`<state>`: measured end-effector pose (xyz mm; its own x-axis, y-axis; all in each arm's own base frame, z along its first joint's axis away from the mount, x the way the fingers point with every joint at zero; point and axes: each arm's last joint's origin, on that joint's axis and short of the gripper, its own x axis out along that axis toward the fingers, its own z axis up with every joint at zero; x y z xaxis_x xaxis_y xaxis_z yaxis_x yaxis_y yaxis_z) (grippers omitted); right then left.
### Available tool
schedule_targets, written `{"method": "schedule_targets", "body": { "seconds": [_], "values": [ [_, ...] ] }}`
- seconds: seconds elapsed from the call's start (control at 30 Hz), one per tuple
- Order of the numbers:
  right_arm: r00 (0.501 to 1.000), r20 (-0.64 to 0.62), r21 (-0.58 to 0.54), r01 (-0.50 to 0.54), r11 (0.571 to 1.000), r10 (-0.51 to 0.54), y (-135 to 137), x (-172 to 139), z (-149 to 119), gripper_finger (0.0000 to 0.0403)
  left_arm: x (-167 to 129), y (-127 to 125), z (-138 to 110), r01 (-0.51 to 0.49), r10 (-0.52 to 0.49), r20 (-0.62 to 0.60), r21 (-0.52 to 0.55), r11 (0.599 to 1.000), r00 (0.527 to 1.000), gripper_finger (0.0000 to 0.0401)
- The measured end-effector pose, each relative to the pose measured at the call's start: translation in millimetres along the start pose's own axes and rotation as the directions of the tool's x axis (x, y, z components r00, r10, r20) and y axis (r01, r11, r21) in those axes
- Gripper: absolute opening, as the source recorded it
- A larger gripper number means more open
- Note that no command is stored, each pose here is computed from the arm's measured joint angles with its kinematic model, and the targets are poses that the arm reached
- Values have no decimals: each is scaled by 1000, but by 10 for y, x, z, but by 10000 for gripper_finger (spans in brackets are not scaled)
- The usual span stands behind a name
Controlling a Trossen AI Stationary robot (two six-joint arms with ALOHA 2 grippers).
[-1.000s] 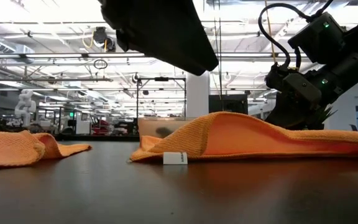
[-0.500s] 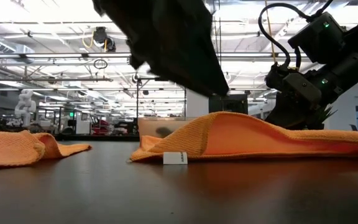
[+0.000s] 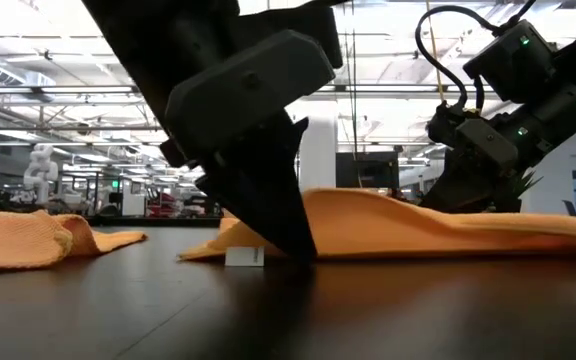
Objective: Fold microfiber towels
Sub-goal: Fold the orange microfiber towel
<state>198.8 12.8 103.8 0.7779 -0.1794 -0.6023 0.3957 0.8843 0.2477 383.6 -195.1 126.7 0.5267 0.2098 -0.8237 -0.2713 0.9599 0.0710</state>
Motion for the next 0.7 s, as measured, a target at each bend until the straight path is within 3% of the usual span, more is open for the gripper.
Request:
{"method": "schedule_targets", "body": {
  "seconds": [0.17, 0.5, 0.7],
  "values": [
    [1000, -2, 0, 1, 1000, -1, -1, 0, -2, 160, -13, 21, -16, -18, 18, -21, -21, 1000, 1000, 131],
    [998, -40, -11, 39, 999, -39, -47, 4, -34, 160, -358, 96, 76, -53, 54, 17, -82, 995, 998, 131],
    [998, -46, -18, 41, 999, -42, -50, 3, -40, 160, -378, 171, -19, -111, 102, -92, -104, 988, 991, 131]
  ]
}}
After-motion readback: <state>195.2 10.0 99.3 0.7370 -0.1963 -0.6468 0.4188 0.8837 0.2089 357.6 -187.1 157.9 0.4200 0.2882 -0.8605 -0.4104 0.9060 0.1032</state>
